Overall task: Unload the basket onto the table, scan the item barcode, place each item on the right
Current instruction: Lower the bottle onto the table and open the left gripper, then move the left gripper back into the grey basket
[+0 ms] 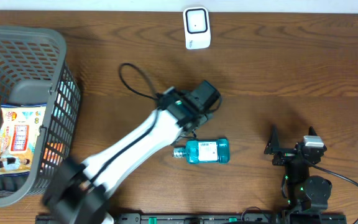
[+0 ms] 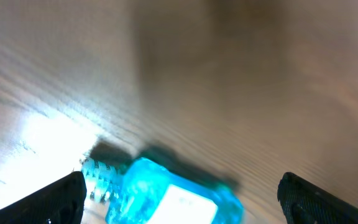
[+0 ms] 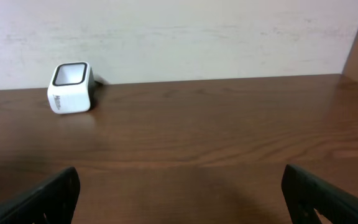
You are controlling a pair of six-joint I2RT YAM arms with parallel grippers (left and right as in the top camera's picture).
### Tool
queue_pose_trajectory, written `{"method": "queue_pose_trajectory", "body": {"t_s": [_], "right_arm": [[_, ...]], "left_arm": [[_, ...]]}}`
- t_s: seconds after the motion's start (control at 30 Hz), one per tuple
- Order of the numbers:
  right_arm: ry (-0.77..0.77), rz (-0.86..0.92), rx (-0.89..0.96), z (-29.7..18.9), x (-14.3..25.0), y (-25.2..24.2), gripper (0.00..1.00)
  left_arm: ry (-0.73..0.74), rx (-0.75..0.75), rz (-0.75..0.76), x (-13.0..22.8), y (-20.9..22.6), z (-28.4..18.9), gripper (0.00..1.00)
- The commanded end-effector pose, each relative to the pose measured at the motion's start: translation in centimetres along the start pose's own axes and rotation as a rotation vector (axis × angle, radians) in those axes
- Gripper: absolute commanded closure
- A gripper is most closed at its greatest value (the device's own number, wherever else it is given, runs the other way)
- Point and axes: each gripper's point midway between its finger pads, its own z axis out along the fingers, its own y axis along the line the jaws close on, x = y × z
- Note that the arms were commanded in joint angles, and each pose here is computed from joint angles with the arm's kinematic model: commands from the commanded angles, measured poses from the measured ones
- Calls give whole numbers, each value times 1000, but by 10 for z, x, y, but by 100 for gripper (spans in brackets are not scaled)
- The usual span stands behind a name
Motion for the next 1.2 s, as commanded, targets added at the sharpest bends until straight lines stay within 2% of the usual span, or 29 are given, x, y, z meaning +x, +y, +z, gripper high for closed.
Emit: {"method": "queue_pose_trajectory", "body": {"t_s": [0.0, 0.2, 0.33, 0.53, 0.73, 0.93, 1.07, 1.17], "right_arm": [[0, -12, 8, 0, 0, -1, 1], [0, -12, 8, 0, 0, -1, 1], [0, -12, 8, 0, 0, -1, 1], [0, -12, 8, 0, 0, -1, 1], [0, -12, 8, 0, 0, -1, 1], [-1, -12, 8, 0, 0, -1, 1], [0, -12, 8, 0, 0, -1, 1], [0, -12, 8, 0, 0, -1, 1]], "left_arm": [[-173, 119, 99, -38, -11, -57, 2], [-458, 255, 231, -93, -4, -158, 2], [-608, 273, 241, -126, 15, -204, 2], [-801, 255, 123, -185, 60, -272, 2], [-966, 180, 67, -227, 97, -330, 2], [-1080, -15, -218, -260, 177, -354, 2], [-1028, -153, -446, -269, 232, -333, 2], [-927, -242, -618, -274, 270, -301, 2]]}}
